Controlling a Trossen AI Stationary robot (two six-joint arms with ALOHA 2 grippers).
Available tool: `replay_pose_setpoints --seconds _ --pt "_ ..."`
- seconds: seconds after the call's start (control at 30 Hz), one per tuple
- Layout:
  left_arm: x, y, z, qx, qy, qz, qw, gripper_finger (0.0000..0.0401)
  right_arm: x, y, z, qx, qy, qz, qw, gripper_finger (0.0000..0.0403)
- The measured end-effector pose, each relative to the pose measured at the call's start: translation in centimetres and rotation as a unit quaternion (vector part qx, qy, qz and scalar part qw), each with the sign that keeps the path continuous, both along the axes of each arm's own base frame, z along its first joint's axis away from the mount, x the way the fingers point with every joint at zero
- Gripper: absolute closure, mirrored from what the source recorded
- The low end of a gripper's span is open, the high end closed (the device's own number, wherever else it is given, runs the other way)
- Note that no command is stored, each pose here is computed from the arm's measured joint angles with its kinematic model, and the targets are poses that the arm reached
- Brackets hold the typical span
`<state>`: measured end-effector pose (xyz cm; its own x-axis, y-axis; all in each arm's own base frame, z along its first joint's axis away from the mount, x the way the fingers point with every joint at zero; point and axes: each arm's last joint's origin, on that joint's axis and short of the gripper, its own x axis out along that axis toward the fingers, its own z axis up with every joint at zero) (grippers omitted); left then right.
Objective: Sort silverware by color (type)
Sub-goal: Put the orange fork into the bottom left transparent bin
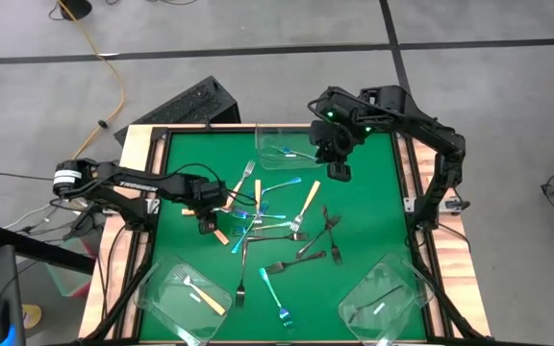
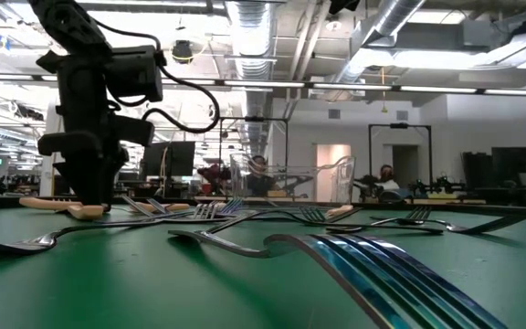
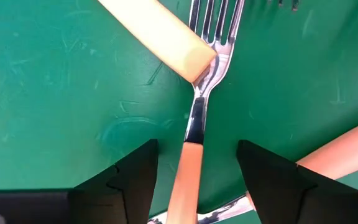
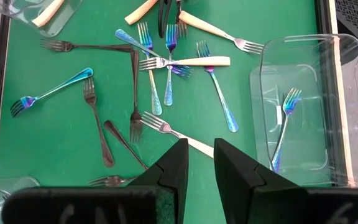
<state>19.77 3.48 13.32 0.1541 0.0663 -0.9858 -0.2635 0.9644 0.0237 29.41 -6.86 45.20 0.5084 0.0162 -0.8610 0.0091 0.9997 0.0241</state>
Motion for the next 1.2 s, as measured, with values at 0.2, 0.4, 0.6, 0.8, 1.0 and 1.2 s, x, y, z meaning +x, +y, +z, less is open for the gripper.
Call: replay_pose_setpoints --seconds 0.2,0.4,0.6,0.8,1.0,1.2 --pt "0.0 0.0 0.0 -0.005 0.0 0.012 1.0 0.0237 0.0 0.0 0.0 0.0 0.0 0.0 1.0 0.0306" --pt "0.0 0.0 -0.1 -0.007 0.001 0.024 1.0 0.0314 0.1 0.0 -0.1 0.003 0.0 -0.005 1.0 0.0306" --pt "-0.1 0.0 -0.1 -0.009 -0.002 0.049 0.999 0.038 0.2 0.0 0.0 0.004 -0.003 -0.008 1.0 0.0306" --pt "0.2 0.1 0.9 -0.003 -0.029 0.075 0.997 0.038 0.2 0.0 0.0 0.003 -0.005 -0.008 1.0 0.0306" --pt "0.6 0.2 4.1 -0.001 -0.11 0.101 0.989 0.038 0.4 0.2 0.4 0.012 -0.033 0.005 0.999 0.0306" --pt "0.1 0.2 8.7 0.014 -0.216 0.138 0.967 0.038 -0.8 0.7 2.5 0.023 -0.111 0.015 0.993 0.0306"
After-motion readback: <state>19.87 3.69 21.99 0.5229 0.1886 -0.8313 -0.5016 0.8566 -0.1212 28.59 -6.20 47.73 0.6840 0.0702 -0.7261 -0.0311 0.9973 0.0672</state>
